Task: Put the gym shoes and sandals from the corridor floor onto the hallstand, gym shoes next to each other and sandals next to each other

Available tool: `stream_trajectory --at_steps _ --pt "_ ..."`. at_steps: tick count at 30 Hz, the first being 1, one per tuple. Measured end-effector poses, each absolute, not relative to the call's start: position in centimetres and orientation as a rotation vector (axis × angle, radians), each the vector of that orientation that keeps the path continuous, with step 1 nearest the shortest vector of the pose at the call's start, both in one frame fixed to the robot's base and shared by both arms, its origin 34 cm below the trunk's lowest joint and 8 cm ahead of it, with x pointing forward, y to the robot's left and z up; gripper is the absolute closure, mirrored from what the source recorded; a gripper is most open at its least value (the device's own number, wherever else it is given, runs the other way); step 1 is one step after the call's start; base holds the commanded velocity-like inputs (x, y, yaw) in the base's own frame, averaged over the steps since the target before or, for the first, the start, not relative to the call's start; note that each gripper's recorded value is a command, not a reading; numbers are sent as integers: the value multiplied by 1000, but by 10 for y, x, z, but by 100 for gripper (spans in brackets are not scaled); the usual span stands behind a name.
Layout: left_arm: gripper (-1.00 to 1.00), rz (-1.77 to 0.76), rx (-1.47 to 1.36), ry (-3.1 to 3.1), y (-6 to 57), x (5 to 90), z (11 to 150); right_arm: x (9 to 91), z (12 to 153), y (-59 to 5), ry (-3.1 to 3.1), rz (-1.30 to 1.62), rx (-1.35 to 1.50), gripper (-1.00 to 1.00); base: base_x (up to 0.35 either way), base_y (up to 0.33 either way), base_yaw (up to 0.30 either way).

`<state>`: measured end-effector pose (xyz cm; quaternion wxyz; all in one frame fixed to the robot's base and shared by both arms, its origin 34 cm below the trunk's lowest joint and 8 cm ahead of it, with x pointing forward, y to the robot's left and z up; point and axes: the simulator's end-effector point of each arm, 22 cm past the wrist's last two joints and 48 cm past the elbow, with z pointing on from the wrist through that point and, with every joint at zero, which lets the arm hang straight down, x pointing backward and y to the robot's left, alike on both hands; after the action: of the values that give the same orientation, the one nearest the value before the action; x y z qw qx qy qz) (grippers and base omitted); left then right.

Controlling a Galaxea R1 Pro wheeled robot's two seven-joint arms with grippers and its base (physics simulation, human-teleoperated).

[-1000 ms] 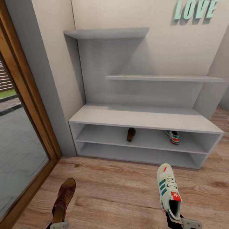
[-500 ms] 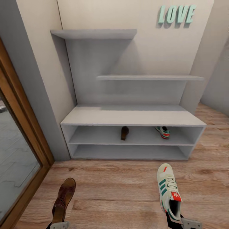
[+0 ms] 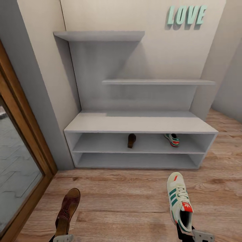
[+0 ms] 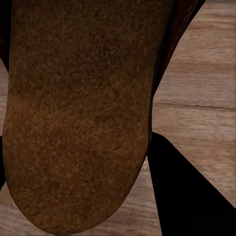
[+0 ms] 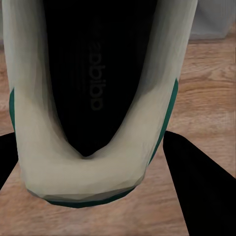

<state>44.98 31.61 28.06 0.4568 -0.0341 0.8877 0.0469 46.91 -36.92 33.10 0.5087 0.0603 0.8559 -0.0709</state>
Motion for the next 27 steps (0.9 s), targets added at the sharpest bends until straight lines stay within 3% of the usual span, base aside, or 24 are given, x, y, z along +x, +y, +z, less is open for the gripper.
stream_trajectory --at_steps 4,6,7,14,27 --pt "100 94 -72 2192 307 460 282 467 339 -408 2050 -239 148 100 0 0 0" --pt "100 68 -91 2315 300 483 270 454 361 -497 2008 -371 269 100 0 0 0" --pt "100 71 -78 2278 302 514 287 421 376 -562 1947 -492 467 100 0 0 0" --pt "100 18 -10 2316 270 583 312 403 389 -628 1971 -544 593 100 0 0 0" --pt "100 -31 55 2414 229 668 366 376 408 -689 1955 -658 755 100 0 0 0"
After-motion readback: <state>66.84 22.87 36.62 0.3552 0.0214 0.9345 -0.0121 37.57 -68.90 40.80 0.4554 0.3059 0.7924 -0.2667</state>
